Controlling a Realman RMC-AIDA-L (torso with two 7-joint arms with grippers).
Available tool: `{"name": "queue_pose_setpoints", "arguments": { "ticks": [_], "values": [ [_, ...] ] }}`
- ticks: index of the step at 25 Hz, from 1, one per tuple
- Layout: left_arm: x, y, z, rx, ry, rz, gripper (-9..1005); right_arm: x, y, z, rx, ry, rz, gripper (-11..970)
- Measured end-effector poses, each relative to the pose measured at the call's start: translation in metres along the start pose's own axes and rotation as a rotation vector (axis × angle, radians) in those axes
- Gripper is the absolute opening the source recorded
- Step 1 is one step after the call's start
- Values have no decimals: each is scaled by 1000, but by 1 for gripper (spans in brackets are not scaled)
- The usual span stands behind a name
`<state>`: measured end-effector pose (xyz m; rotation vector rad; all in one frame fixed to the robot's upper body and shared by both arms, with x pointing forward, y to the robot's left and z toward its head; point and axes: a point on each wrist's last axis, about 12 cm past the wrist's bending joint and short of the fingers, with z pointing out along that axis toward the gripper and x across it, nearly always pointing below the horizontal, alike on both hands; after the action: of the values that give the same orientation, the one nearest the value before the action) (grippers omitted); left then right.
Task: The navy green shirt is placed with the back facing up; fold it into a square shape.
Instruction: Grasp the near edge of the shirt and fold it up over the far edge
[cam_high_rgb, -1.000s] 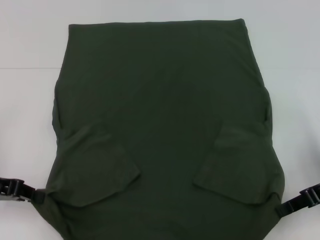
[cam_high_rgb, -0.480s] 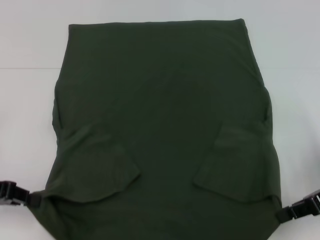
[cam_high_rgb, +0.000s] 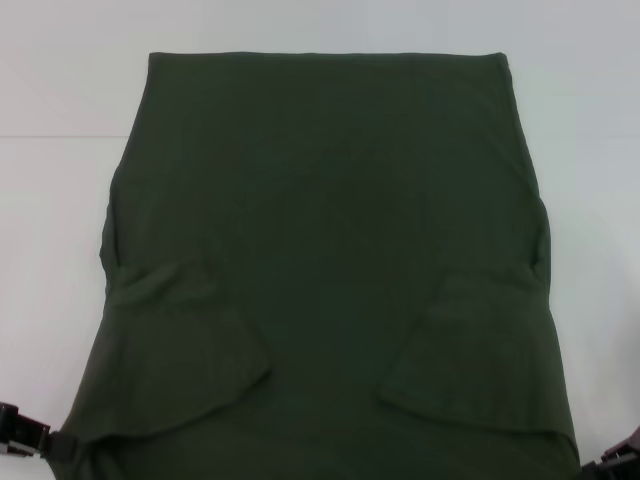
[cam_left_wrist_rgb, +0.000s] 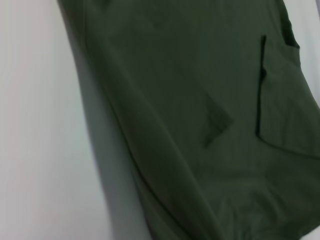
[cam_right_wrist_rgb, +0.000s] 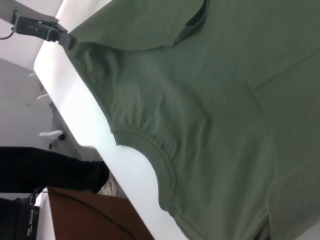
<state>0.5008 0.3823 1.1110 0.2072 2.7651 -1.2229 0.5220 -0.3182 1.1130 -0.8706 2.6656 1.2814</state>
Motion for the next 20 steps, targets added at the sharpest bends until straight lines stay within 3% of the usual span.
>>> {"name": "queue_pose_setpoints", "arguments": {
  "ticks": [6, 20],
  "values": [
    [11, -5, 2, 55, 74, -1, 26, 9, -1, 4, -36, 58, -10, 60],
    [36, 0, 12, 103, 243, -34, 27, 24, -2, 18, -92, 178, -53, 62]
  ]
}}
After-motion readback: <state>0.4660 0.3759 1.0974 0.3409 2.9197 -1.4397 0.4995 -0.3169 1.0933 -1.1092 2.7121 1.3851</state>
